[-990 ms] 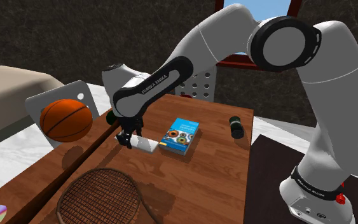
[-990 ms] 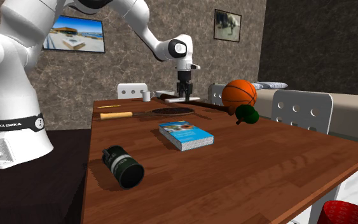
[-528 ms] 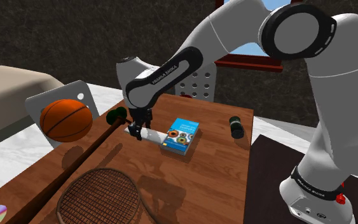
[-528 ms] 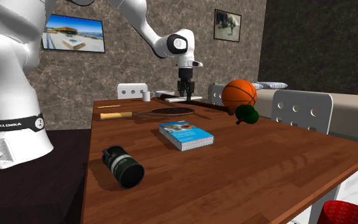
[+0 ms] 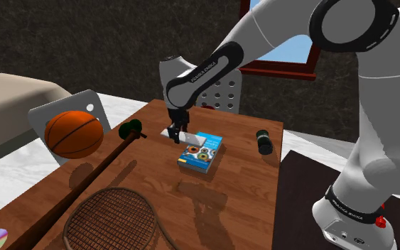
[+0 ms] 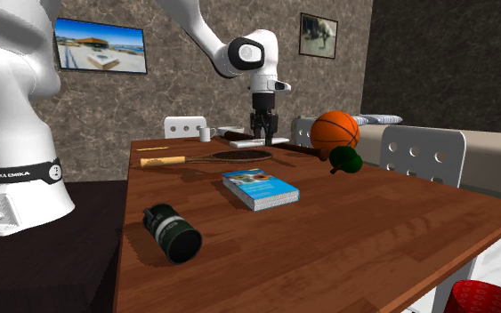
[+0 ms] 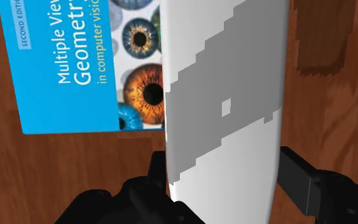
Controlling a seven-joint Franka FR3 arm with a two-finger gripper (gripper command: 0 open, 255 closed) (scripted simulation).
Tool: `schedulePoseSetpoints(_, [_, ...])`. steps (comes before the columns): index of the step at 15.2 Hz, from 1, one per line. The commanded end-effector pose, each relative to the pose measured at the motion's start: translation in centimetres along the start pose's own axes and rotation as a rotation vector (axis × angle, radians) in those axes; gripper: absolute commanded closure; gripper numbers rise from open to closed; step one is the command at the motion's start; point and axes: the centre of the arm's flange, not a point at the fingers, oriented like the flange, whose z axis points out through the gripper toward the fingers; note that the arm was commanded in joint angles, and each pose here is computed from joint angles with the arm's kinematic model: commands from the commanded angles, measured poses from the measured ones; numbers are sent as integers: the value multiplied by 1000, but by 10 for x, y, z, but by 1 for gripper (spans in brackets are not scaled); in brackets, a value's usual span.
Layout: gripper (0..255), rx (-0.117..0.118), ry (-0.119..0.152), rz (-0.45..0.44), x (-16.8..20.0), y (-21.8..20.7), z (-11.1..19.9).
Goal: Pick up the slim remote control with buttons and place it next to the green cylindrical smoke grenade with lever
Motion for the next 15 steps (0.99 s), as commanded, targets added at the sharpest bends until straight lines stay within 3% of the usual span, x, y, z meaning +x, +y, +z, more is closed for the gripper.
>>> schedulePoseSetpoints(1, [255, 0, 1, -1, -8, 24, 1])
schedulePoseSetpoints(15, [255, 0, 1, -1, -76, 196, 2])
